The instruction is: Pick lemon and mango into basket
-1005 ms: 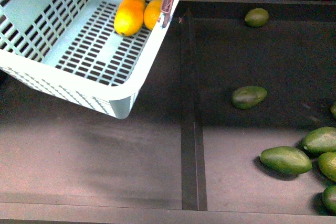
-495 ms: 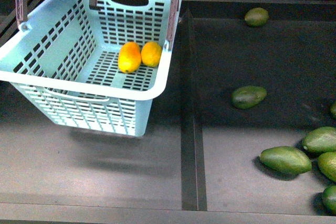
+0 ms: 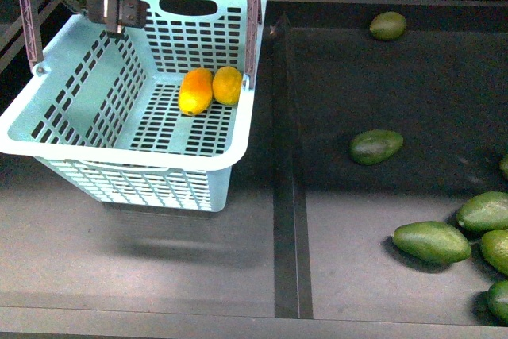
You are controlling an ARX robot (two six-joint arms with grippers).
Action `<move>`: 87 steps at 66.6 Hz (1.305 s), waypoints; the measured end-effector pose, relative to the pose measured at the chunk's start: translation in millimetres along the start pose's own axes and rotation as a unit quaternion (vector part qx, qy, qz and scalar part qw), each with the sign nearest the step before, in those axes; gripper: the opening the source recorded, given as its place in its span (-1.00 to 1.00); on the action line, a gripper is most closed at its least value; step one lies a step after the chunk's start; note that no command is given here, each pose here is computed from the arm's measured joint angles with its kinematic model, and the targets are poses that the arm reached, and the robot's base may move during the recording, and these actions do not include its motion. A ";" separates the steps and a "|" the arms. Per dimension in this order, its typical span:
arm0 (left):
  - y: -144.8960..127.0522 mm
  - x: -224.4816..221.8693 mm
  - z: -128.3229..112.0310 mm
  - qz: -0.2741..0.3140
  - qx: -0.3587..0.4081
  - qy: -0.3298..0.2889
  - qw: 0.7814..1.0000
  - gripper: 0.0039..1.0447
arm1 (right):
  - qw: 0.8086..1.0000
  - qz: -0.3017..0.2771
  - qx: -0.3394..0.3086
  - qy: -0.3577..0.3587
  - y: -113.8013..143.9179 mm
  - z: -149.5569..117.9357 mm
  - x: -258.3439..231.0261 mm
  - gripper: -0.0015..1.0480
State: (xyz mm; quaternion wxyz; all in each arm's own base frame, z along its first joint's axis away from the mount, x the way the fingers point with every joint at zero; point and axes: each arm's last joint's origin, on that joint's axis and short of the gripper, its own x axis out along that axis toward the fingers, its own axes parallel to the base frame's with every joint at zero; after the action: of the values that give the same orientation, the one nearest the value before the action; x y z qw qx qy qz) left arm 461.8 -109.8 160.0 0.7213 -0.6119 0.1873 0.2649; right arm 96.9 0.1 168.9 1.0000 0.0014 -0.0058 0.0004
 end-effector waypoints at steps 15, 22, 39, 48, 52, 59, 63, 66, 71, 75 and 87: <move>10.4 -67.5 35.6 0.059 0.067 -0.049 0.995 0.87 | 1.000 0.000 0.000 0.000 0.0 0.0 0.0 0.83; 16.9 -95.2 25.6 -0.069 0.181 0.007 0.981 0.67 | 1.000 0.000 0.000 0.000 0.0 0.0 0.0 0.83; 72.3 -178.6 65.6 -0.286 0.565 -0.180 0.753 -0.40 | 1.000 -0.001 0.000 0.000 0.0 0.0 0.0 0.83; 112.8 -185.6 83.4 -0.262 0.603 -0.174 0.733 -0.94 | 1.000 0.000 0.000 0.000 0.0 0.0 0.0 0.83; 122.8 -193.9 90.7 -0.267 0.605 -0.179 0.728 -0.94 | 1.000 0.000 0.000 0.000 0.0 0.0 0.0 0.83; 140.7 -203.6 99.5 -0.269 0.607 -0.180 0.726 -0.94 | 1.000 0.000 0.000 0.000 0.0 0.0 0.0 0.83; 149.6 -208.1 104.1 -0.266 0.608 -0.181 0.726 -0.94 | 1.000 0.000 0.000 0.000 0.0 0.0 0.0 0.83; 156.1 -211.8 107.4 -0.264 0.607 -0.183 0.727 -0.94 | 1.000 0.000 0.000 0.000 0.0 0.0 0.0 0.83; 164.7 -217.2 110.8 -0.265 0.608 -0.181 0.726 -0.94 | 1.000 0.000 0.000 0.000 0.0 0.0 0.0 0.83; 171.6 -221.6 113.2 -0.266 0.609 -0.180 0.725 -0.94 | 1.000 0.000 0.000 0.000 0.0 0.0 0.0 0.83; 193.8 -229.3 125.0 -0.267 0.608 -0.186 0.724 -0.94 | 1.000 0.000 0.000 0.000 0.0 0.0 0.0 0.83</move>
State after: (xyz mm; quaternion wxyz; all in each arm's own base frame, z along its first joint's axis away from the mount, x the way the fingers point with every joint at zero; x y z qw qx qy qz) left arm 155.5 -0.7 167.1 1.0000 -0.0056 -0.0010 -0.0010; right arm 96.9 0.1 168.9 1.0000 0.0014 -0.0058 0.0006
